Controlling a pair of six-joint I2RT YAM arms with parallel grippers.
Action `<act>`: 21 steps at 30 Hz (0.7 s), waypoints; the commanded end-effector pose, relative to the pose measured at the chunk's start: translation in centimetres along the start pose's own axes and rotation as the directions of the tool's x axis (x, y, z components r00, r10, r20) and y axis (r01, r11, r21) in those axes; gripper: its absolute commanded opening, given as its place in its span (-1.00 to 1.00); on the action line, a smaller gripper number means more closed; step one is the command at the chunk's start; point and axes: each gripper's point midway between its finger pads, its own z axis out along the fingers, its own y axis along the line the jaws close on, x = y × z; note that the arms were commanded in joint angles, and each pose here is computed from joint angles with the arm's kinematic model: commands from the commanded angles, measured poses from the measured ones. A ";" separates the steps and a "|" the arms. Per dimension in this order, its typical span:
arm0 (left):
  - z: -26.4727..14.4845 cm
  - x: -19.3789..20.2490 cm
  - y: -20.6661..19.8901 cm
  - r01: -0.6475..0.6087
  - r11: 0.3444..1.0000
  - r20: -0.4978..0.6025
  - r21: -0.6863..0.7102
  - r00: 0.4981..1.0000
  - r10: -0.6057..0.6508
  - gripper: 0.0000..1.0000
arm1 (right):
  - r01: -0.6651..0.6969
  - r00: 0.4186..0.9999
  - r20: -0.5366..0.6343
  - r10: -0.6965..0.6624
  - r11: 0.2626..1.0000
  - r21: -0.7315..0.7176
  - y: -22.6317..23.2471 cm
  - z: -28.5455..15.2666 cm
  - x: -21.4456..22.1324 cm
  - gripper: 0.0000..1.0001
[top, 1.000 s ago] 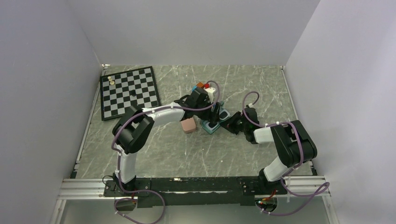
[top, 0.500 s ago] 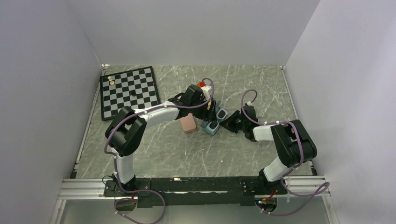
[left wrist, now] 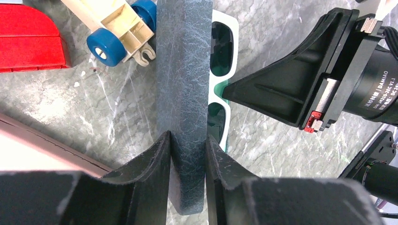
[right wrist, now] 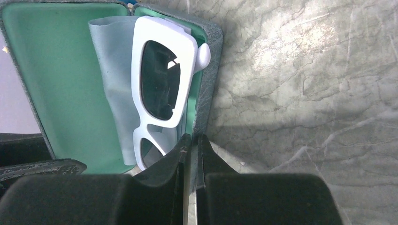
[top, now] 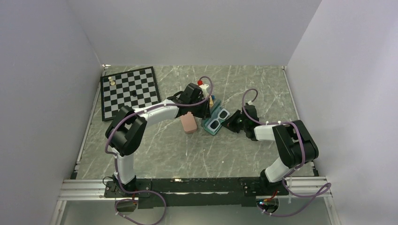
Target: Organize the sunglasses
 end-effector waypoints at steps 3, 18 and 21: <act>-0.2 -0.2 -3.0 -0.001 0.996 0.006 0.086 1.000 0.000 -0.51 | 0.028 0.998 -0.059 -0.019 0.987 0.161 -4.2 0.1 1.8 -0.80; 4.0 5.0 -4.9 -0.218 0.955 -0.158 -0.200 0.969 0.188 -0.98 | 0.061 0.995 -0.083 -0.052 0.992 0.109 -2.0 0.4 1.6 -0.85; 5.3 6.8 -5.8 -0.270 0.945 -0.210 -0.186 0.950 0.230 -0.94 | 0.083 0.993 -0.092 -0.076 0.993 0.085 -1.6 0.4 1.7 -0.85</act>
